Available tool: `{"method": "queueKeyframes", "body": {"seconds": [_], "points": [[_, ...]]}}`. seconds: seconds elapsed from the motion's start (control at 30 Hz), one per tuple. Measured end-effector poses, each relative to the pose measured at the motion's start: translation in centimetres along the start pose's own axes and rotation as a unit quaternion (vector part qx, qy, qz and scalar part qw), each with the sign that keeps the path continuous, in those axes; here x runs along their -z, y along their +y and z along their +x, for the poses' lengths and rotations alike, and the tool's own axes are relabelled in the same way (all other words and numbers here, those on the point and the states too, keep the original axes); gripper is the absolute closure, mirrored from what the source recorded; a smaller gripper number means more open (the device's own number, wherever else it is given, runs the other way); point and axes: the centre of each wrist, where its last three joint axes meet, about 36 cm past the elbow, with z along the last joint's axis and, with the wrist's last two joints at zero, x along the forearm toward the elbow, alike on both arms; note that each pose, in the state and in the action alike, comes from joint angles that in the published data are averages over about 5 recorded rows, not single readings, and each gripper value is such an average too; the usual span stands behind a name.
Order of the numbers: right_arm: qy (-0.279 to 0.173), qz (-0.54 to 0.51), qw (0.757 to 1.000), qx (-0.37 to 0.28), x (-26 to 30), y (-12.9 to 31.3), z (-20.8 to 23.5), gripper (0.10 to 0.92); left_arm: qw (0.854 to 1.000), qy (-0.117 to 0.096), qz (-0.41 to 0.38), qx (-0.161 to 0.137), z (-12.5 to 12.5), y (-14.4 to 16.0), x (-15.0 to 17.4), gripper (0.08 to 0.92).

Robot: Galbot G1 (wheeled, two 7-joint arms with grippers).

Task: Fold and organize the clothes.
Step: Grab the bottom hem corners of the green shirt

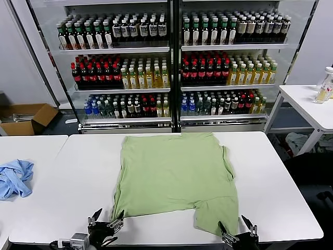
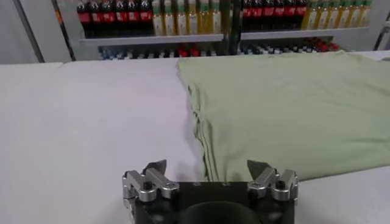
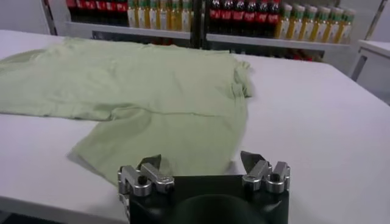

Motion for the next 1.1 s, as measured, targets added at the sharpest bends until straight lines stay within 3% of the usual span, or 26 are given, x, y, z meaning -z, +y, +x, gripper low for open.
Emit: {"method": "queueKeyframes", "body": {"seconds": [0.57,0.7,1.1], "points": [[0.010,-0.006,1.000,-0.002,-0.4,-0.1,-0.3,0.894,1.000,0.008,-0.006,0.000,-0.6,-0.5,-1.0,0.842],[0.007,-0.006,1.000,0.001,-0.2,-0.1,-0.4,0.904,1.000,0.006,-0.006,-0.003,-0.7,-0.6,-0.9,0.899],[-0.010,-0.008,1.000,0.027,2.4,-0.9,0.0,0.904,1.000,-0.003,-0.007,-0.018,0.3,-0.8,-0.4,0.908]]}}
